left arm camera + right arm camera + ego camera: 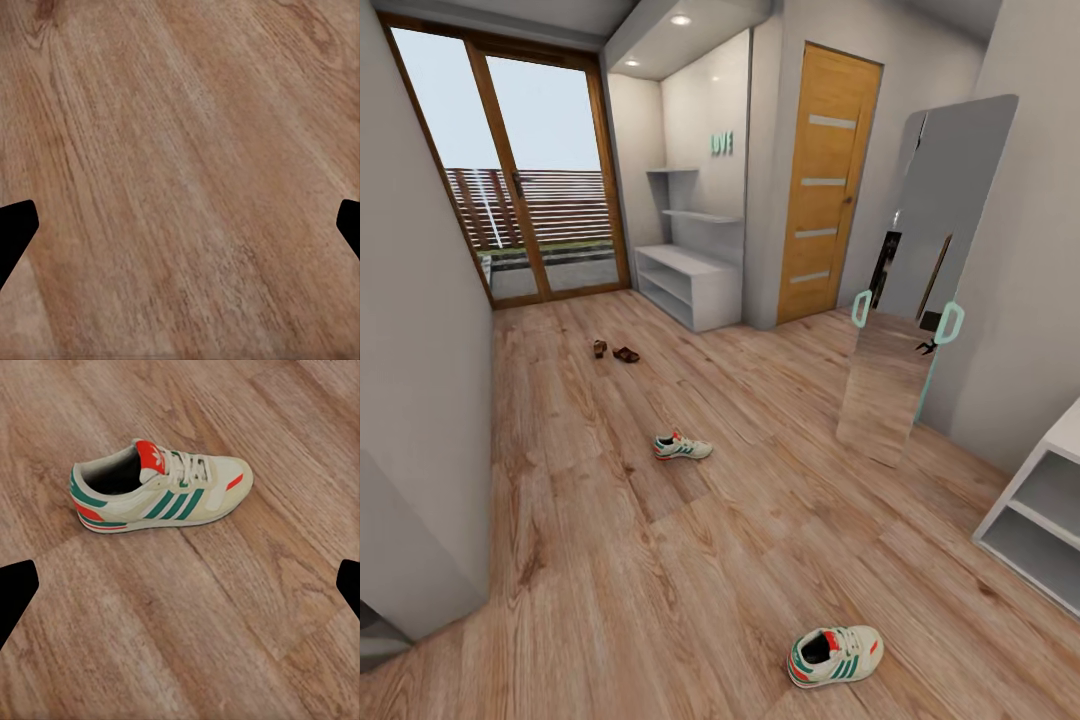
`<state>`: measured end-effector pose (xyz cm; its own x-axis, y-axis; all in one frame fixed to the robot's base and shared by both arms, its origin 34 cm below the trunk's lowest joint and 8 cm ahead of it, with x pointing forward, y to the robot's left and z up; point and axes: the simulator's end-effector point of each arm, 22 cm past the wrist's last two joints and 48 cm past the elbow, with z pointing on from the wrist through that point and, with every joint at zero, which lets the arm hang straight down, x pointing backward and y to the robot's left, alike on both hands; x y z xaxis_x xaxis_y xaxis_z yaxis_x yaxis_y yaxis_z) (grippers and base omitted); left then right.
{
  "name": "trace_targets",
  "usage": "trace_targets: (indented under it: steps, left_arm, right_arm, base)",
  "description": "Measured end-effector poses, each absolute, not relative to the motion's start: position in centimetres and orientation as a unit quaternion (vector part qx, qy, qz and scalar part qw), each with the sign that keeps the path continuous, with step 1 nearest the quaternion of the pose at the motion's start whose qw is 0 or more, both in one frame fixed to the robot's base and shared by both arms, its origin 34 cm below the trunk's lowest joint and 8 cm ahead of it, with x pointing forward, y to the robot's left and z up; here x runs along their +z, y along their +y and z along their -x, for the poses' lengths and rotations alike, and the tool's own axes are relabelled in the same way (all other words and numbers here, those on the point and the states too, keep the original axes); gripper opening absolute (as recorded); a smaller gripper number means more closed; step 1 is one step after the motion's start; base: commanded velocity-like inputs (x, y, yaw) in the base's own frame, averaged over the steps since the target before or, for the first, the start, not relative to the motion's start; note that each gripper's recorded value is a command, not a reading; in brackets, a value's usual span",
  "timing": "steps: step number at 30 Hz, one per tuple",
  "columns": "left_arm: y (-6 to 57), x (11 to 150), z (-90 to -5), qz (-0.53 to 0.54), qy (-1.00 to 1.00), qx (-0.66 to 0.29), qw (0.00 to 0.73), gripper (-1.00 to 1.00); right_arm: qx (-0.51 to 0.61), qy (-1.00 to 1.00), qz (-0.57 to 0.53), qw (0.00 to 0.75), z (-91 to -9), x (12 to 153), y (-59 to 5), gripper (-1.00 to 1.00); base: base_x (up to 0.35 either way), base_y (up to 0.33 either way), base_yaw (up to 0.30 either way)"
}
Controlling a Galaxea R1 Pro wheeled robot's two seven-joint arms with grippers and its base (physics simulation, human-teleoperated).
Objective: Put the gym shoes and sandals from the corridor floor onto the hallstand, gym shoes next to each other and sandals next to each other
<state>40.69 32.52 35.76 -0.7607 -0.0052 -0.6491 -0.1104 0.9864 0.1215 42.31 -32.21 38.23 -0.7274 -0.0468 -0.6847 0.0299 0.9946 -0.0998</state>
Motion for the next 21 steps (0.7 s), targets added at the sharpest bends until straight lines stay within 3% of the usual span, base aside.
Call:
trace_targets:
  steps: [12,21]
  left_arm:
    - [32.57,35.73,-40.62,0.031,0.935,0.077,0.344,1.0]
    - [32.57,35.74,-40.62,0.031,0.935,0.077,0.344,1.0]
  right_arm:
    - [-0.052,0.928,0.006,0.369,-42.31,38.23,-32.23,1.0]
    - [-0.052,0.928,0.006,0.369,-42.31,38.24,-32.26,1.0]
  base:
    - [0.011,0.018,0.0]
    - [0.129,0.233,0.0]
